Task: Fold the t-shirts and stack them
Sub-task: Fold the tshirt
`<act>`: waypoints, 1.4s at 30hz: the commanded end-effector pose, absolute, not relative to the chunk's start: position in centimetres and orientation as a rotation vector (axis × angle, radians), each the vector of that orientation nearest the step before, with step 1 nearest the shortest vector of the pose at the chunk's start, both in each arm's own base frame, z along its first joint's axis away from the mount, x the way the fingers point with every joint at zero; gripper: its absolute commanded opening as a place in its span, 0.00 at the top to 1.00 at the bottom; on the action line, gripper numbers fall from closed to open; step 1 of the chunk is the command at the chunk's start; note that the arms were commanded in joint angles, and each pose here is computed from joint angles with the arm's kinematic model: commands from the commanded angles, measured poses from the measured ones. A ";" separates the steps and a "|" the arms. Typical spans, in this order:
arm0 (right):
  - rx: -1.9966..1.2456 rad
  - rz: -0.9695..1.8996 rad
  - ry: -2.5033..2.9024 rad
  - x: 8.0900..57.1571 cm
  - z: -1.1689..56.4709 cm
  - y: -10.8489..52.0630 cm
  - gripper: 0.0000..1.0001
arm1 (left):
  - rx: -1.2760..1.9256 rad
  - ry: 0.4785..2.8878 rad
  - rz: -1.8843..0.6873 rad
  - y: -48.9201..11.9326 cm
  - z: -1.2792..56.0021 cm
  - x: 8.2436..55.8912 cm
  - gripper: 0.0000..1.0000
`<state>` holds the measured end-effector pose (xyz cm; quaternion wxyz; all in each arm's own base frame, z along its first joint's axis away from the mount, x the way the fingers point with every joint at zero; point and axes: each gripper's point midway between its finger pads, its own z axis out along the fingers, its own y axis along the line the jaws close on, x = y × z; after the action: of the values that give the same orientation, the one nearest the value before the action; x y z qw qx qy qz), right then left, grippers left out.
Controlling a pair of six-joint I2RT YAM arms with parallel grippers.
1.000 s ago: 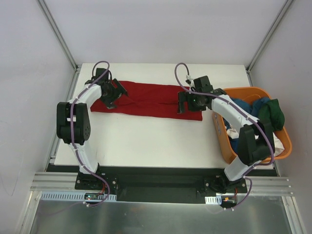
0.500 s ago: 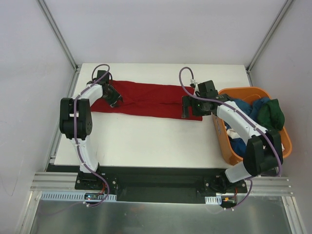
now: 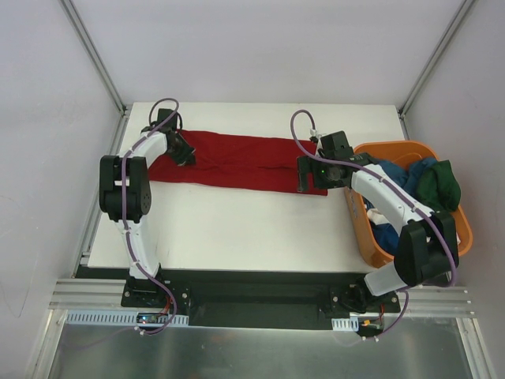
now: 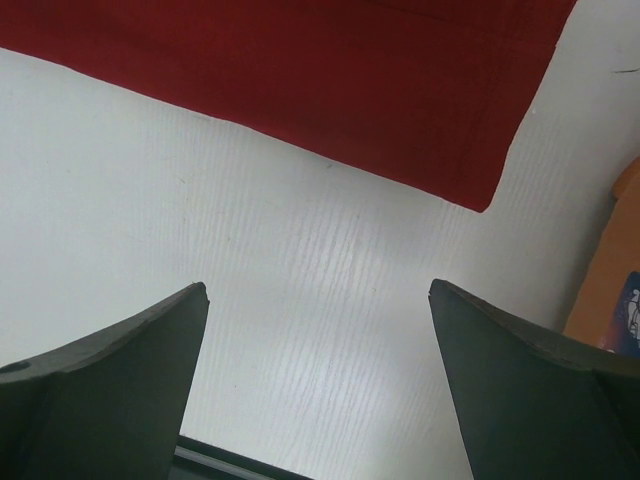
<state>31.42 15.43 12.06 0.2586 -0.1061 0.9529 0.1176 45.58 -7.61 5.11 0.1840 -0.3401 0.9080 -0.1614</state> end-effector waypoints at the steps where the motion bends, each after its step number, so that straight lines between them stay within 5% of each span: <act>1: -0.284 0.268 2.555 31.3 13.1 14.4 0.03 | -0.865 2.521 -0.440 -7.5 7.1 47.1 1.00; 12: -0.294 0.242 2.553 31.2 13.2 14.0 0.03 | -0.581 2.490 -0.492 -11.6 8.6 52.9 1.00; 20: -0.284 0.226 2.546 31.4 13.5 13.8 0.03 | -0.153 2.362 -0.805 -20.2 13.6 58.2 0.96; 21: -0.279 0.229 2.539 31.6 13.8 13.9 0.03 | -0.077 2.346 -0.789 -20.9 14.0 58.1 0.84; 22: -0.277 0.231 2.536 31.7 13.9 14.0 0.03 | -0.055 2.335 -0.773 -21.2 14.7 57.9 0.02; 34: -0.285 0.274 2.519 35.1 15.0 15.9 0.03 | -0.062 2.336 -0.662 -18.9 18.5 52.7 0.00; 42: -0.329 0.283 2.551 42.0 12.5 19.0 0.03 | -0.205 2.447 -0.718 -16.3 15.8 48.6 0.01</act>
<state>38.90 17.65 12.92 0.2726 -0.1092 0.9509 0.0978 50.55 -18.06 16.03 0.3125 -0.0449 0.9139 -0.2551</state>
